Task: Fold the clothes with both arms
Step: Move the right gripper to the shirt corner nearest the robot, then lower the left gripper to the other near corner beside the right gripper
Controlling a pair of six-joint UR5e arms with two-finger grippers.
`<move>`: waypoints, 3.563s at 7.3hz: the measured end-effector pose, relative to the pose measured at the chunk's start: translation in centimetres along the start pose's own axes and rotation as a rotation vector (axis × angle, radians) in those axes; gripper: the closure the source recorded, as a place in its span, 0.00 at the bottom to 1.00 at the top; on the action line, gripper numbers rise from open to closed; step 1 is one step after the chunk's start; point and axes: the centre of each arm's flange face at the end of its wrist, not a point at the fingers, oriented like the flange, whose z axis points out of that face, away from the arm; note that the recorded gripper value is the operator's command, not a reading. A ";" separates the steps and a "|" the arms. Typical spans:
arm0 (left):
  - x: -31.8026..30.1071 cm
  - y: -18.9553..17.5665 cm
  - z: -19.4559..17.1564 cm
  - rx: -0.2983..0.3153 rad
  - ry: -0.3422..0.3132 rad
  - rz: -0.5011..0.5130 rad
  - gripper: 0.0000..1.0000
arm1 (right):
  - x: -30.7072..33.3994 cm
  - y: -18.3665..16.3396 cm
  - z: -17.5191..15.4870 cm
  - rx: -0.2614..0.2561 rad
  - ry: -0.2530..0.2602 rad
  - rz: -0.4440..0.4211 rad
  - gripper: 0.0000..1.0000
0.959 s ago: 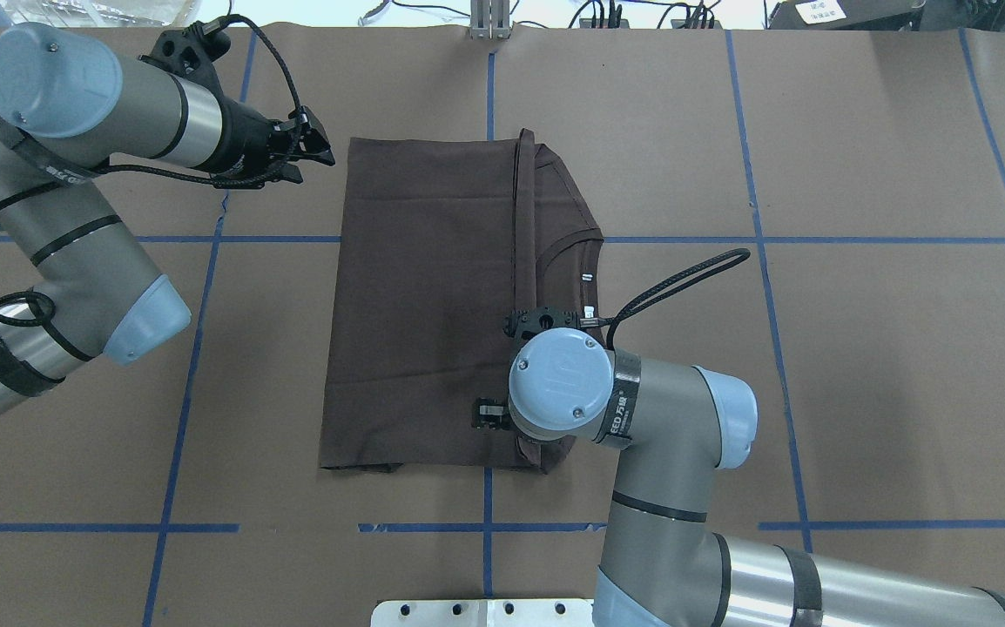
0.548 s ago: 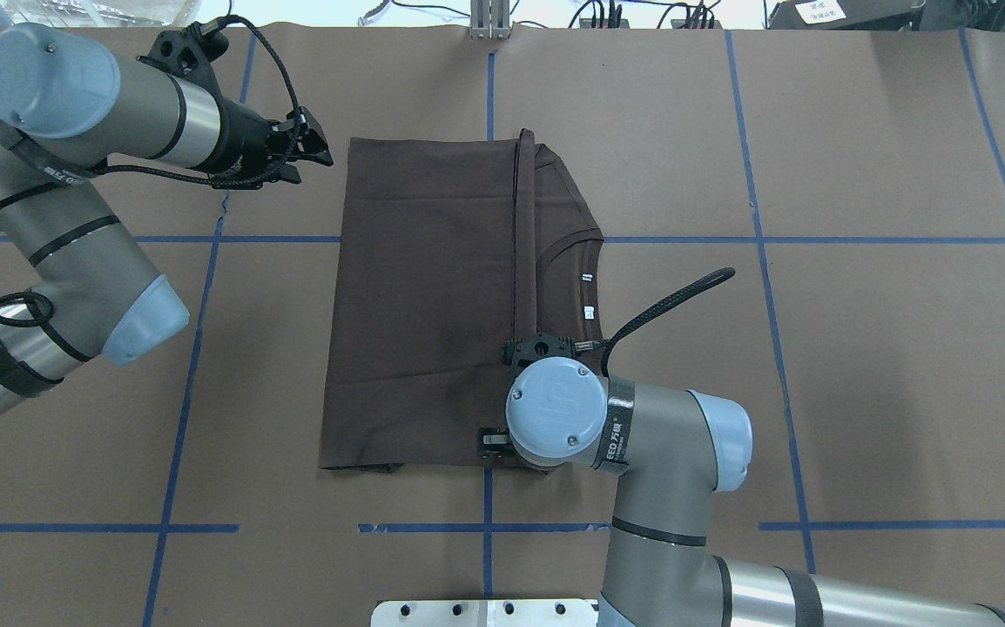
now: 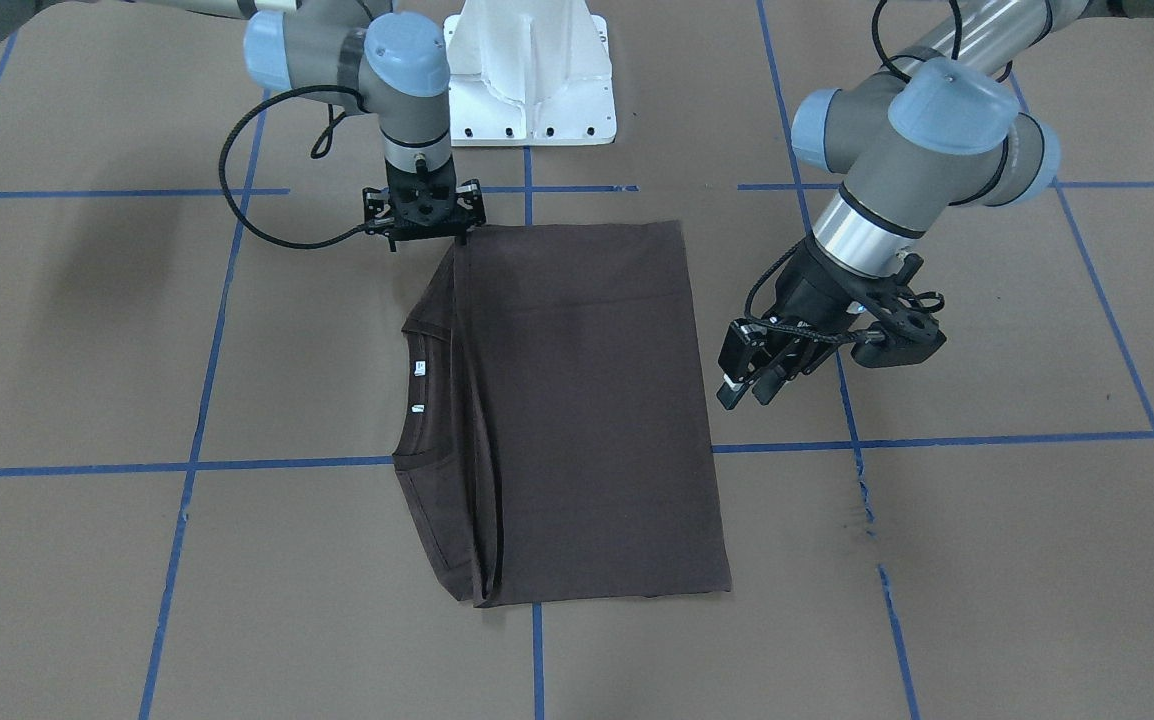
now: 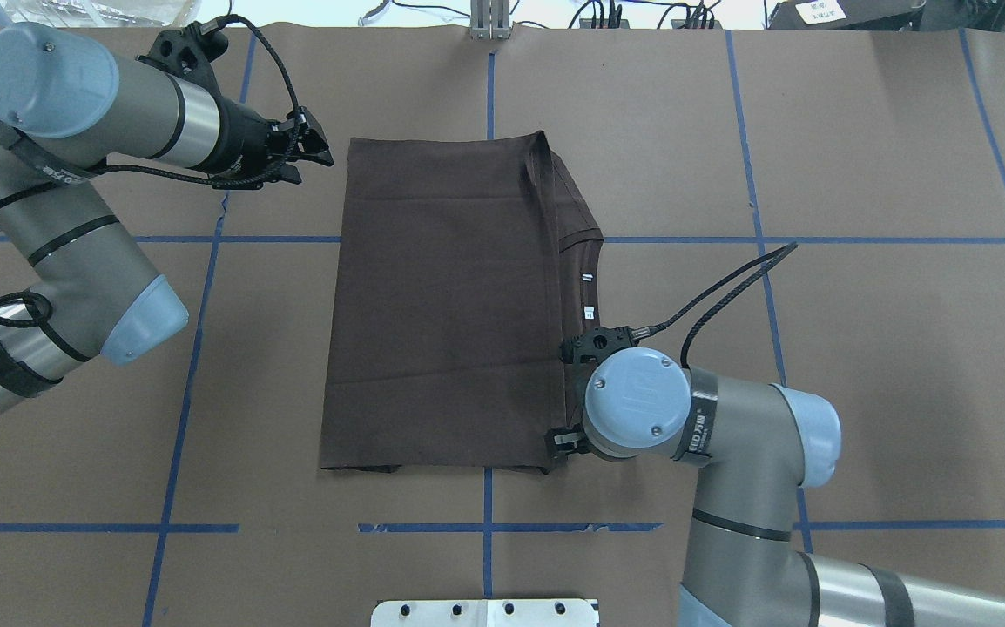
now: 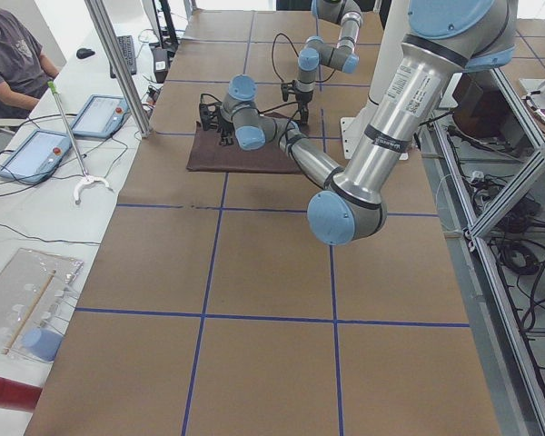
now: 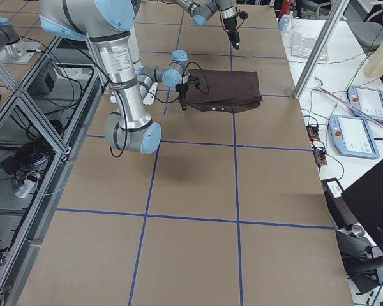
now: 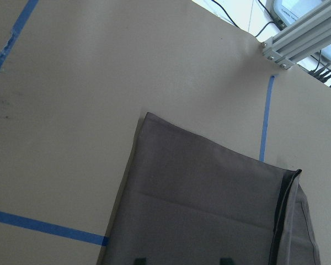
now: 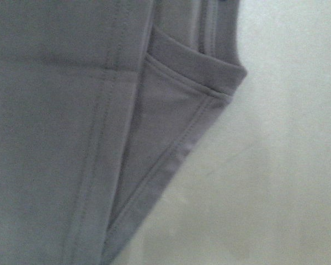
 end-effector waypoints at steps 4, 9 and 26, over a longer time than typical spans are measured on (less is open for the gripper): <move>0.4 0.1 -0.7 0.003 0.013 0.005 0.46 | -0.6 -0.2 -2.8 0.046 -0.062 0.203 0.25; -0.1 0.2 -0.9 0.005 0.012 0.004 0.46 | -5.7 1.3 -0.6 0.097 -0.233 0.823 0.37; -5.3 26.8 -1.9 -0.144 -0.032 -0.380 0.46 | -3.7 4.9 -3.4 0.070 -0.224 0.821 1.00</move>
